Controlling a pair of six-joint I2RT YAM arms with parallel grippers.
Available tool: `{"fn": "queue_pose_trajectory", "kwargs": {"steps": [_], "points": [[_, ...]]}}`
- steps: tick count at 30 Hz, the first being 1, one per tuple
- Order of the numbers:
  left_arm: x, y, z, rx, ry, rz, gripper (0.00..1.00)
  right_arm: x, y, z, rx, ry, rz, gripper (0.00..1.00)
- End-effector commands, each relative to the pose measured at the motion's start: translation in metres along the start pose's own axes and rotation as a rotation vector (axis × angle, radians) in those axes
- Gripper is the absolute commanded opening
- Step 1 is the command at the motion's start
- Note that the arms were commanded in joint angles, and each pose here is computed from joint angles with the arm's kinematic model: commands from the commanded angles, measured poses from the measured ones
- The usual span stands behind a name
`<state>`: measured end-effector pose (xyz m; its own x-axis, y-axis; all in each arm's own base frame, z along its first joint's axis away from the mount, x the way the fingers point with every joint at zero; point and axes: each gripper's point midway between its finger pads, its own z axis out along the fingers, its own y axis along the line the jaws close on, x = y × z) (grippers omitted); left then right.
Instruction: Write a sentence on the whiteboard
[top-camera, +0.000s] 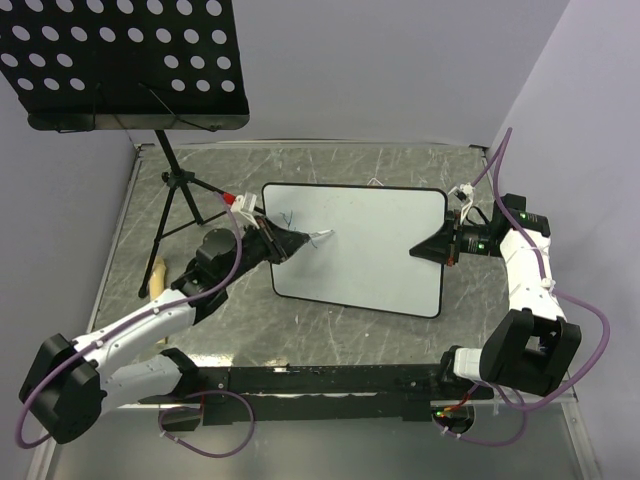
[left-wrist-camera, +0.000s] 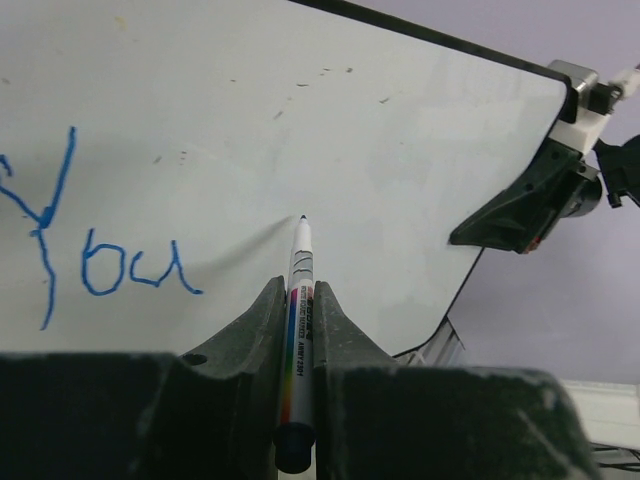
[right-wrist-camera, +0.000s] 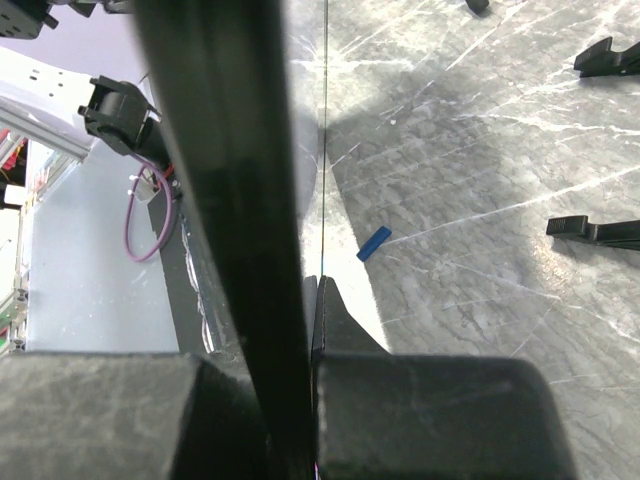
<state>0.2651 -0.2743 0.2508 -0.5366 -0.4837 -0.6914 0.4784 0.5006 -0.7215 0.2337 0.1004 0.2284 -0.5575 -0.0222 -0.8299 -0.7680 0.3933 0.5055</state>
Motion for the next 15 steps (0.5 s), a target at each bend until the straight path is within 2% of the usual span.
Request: {"fn": "queue_pose_trajectory", "kwargs": {"steps": [1,9,15], "points": [[-0.027,-0.042,-0.001,0.128,-0.082,0.003,0.01,-0.046,0.032,0.0,-0.153,-0.185,-0.095,0.0],[-0.029,-0.033,-0.019,0.061,-0.096,0.036,0.01,-0.047,0.033,0.0,-0.154,-0.186,-0.1,0.0],[-0.022,-0.006,-0.038,-0.049,-0.111,0.057,0.01,-0.047,0.035,0.0,-0.153,-0.187,-0.111,0.0]]}}
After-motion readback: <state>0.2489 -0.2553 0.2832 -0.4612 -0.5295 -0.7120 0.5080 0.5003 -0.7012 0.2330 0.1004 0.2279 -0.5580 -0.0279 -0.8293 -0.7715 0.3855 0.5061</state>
